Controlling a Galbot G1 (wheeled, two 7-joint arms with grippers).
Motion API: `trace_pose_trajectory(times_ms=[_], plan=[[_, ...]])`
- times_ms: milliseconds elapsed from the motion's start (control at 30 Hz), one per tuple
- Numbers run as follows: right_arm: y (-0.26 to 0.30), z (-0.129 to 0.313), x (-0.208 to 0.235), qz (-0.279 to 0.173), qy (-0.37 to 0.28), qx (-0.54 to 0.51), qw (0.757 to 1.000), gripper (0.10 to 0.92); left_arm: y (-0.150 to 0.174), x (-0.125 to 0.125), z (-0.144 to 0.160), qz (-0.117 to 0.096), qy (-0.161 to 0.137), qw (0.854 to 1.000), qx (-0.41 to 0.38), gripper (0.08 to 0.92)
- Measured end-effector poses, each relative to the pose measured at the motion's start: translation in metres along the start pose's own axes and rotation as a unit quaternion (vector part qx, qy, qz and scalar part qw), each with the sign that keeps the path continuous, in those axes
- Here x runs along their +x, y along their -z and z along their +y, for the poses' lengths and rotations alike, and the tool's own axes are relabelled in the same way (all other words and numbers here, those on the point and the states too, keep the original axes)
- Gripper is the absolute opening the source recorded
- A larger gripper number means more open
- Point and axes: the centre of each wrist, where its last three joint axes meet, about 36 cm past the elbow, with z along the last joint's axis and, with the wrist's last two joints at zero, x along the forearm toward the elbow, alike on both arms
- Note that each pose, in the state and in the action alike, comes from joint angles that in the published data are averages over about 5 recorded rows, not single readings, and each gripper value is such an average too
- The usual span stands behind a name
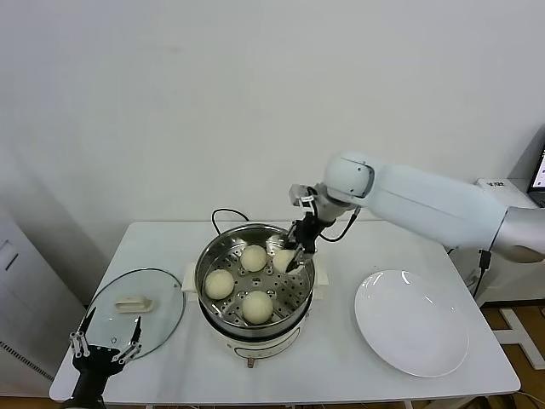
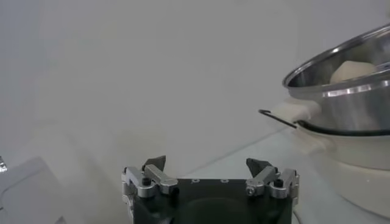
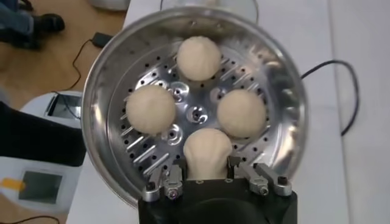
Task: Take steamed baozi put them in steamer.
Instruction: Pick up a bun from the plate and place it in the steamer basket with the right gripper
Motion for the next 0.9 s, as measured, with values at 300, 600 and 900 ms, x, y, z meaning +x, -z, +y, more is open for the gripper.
trace_pose_trajectory(times_ms=[300, 600, 900], plan=[[-0.002, 0.002, -0.025, 0.015, -0.002, 0.003, 1.0, 0.479, -0.001, 0.001, 0.002, 0.002, 0.004, 1.0, 0.003, 0.823], [-0.006, 0.003, -0.035, 0.01, -0.012, 0.003, 1.0, 0.719, 0.0, 0.0, 0.003, 0.001, 0.006, 1.0, 0.004, 0.823], [-0.011, -0.005, -0.011, -0.022, -0.043, -0.008, 0.999, 0.822, 0.002, 0.002, 0.005, 0.001, 0.008, 1.0, 0.002, 0.823]])
